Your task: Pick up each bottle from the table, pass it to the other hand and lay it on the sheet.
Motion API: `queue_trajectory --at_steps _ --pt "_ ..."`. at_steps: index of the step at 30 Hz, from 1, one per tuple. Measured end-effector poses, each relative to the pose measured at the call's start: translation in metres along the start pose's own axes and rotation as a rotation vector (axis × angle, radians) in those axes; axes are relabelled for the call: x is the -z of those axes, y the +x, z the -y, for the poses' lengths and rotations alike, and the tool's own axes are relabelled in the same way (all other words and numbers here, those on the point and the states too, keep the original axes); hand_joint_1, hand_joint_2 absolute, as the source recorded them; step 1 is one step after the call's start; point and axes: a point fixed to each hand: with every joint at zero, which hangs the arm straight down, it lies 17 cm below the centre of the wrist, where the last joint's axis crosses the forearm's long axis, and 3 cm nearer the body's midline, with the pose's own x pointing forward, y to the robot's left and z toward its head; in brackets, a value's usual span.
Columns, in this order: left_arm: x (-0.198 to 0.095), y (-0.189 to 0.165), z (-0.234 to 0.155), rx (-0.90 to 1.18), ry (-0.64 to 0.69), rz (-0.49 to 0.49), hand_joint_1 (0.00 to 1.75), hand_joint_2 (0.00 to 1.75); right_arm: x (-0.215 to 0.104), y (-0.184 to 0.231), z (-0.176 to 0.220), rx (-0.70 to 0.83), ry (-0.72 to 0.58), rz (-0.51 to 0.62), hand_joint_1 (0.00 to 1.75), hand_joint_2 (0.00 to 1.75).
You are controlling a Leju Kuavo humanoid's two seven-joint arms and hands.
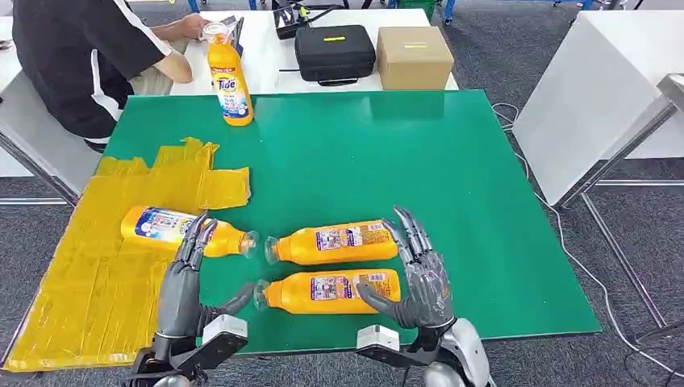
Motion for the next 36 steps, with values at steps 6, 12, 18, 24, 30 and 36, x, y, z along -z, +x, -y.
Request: queue_trajectory --at_steps 6,12,18,24,30,36 --pt "-0.007 0.019 0.021 -0.168 -0.058 0.009 0.00 1.75 0.012 -0.023 -0.001 -0.322 0.059 -0.017 0.00 1.75" --pt "-0.012 0.054 0.049 -0.255 -0.147 0.073 0.00 1.75 0.012 -0.077 -0.036 -0.496 0.327 -0.153 0.00 1.75" --pt "-0.013 0.064 0.054 -0.272 -0.161 0.091 0.00 1.75 0.020 -0.084 -0.035 -0.524 0.333 -0.144 0.00 1.75" --pt "-0.014 0.068 0.058 -0.280 -0.174 0.097 0.00 1.75 0.017 -0.090 -0.041 -0.538 0.370 -0.156 0.00 1.75" --pt "-0.010 0.083 0.070 -0.311 -0.220 0.136 0.00 1.75 0.004 -0.116 -0.069 -0.519 0.543 -0.235 0.00 1.75" --pt "-0.003 0.086 0.080 -0.332 -0.248 0.148 0.00 1.75 0.011 -0.132 -0.080 -0.515 0.568 -0.262 0.00 1.75"
